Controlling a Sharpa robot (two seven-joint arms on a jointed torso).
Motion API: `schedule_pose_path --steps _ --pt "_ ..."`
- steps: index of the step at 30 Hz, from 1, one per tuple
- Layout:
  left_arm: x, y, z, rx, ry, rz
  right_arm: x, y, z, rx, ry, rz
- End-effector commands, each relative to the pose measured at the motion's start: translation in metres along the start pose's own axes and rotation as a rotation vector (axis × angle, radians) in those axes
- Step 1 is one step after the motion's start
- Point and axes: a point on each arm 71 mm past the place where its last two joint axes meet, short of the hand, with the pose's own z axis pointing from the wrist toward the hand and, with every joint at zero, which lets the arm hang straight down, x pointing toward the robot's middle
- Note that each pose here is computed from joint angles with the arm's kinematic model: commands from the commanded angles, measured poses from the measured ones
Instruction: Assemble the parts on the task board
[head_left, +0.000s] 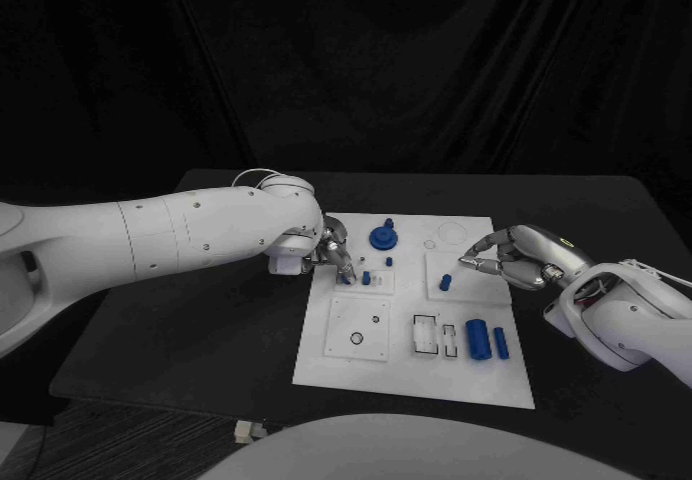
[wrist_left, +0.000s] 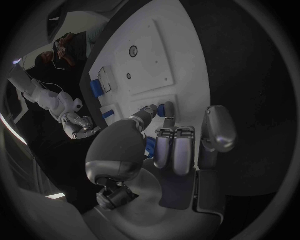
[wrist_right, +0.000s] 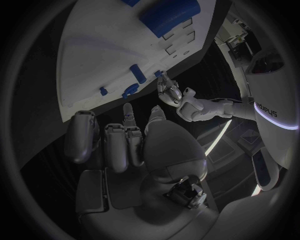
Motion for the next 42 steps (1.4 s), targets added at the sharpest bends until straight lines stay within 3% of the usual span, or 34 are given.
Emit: schedule_pose_path --steps 1,25,42 --pt "0.0031 -0.0019 0.0009 0.009 0.016 0.002 0.001 -0.001 0.000 0.010 0.004 0.000" --pt "0.0020 -0.0008 0.0009 0.013 0.008 -0.005 0.002 -0.001 0.000 0.010 0.008 0.000" --pt "0.0027 0.0051 -0.0092 0.070 -0.040 -0.042 0.002 -0.002 0.000 0.014 0.009 -0.001"
